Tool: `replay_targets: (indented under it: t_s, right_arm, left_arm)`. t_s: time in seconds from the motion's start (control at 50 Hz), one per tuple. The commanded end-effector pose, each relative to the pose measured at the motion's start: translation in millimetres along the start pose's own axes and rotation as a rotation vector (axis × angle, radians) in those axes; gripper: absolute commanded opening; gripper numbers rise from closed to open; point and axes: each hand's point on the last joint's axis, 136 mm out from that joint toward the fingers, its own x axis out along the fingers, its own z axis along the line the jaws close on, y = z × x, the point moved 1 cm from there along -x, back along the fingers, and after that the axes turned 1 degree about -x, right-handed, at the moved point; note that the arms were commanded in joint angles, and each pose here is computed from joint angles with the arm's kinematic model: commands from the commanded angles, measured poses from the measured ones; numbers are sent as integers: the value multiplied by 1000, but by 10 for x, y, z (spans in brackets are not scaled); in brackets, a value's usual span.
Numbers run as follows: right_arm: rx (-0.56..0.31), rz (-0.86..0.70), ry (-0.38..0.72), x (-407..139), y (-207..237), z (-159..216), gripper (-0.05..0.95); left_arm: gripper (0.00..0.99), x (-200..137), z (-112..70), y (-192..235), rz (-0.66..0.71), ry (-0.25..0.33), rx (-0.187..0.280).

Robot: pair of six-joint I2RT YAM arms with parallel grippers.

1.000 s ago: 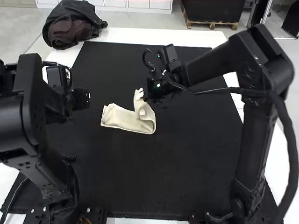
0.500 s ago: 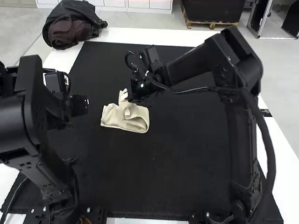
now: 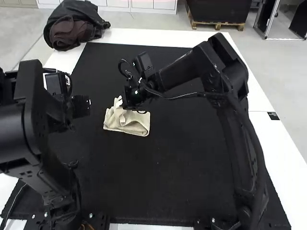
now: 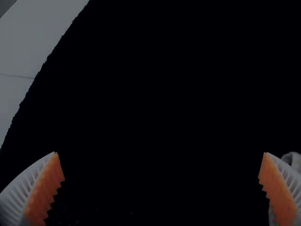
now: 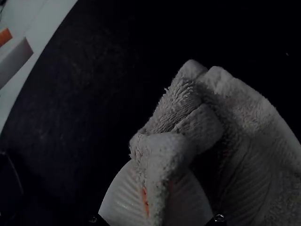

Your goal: Fold the towel.

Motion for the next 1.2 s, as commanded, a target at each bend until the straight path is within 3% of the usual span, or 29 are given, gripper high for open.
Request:
replay_targets:
  t_s: [0.0,0.16,0.22,0.32,0.44,0.5,0.58,0.62,0.7,0.76,0.78,1.18]
  right_arm:
    - [-19,-41,-39,43,-185,149,-25]
    - [-3,-56,-51,115,-295,173,13]
    - [0,-68,-58,105,-358,204,298]
    - [-9,-90,-67,71,-470,255,592]
    - [-25,-131,-77,-13,-679,320,793]
    - [-34,-152,-81,-84,-789,363,833]
    - [-39,-180,-83,-187,-907,380,823]
    - [-41,-190,-88,-238,-950,396,772]
    - [-29,-166,-101,-303,-901,367,438]
    - [-16,-142,-107,-356,-831,317,16]
    - [-14,-140,-102,-365,-815,292,-31]
    - [15,-51,-129,-243,-182,61,-23]
  left_arm:
    - [970,-26,44,-18,-13,-16,-15]
    - [969,-39,38,-45,-21,-15,-13]
    - [969,-44,42,-54,-24,-16,-12]
    - [969,-46,37,-62,-27,-15,-11]
    - [969,-46,44,-62,-27,-18,-12]
    - [969,-49,44,-70,-30,-18,-12]
    - [969,-47,44,-72,-31,-18,-11]
    - [969,-47,44,-76,-33,-18,-11]
    - [969,-47,44,-83,-36,-18,-9]
    - [969,-47,44,-87,-37,-18,-9]
    - [969,-47,42,-90,-39,-16,-9]
    - [969,-49,41,-156,-62,-16,-5]
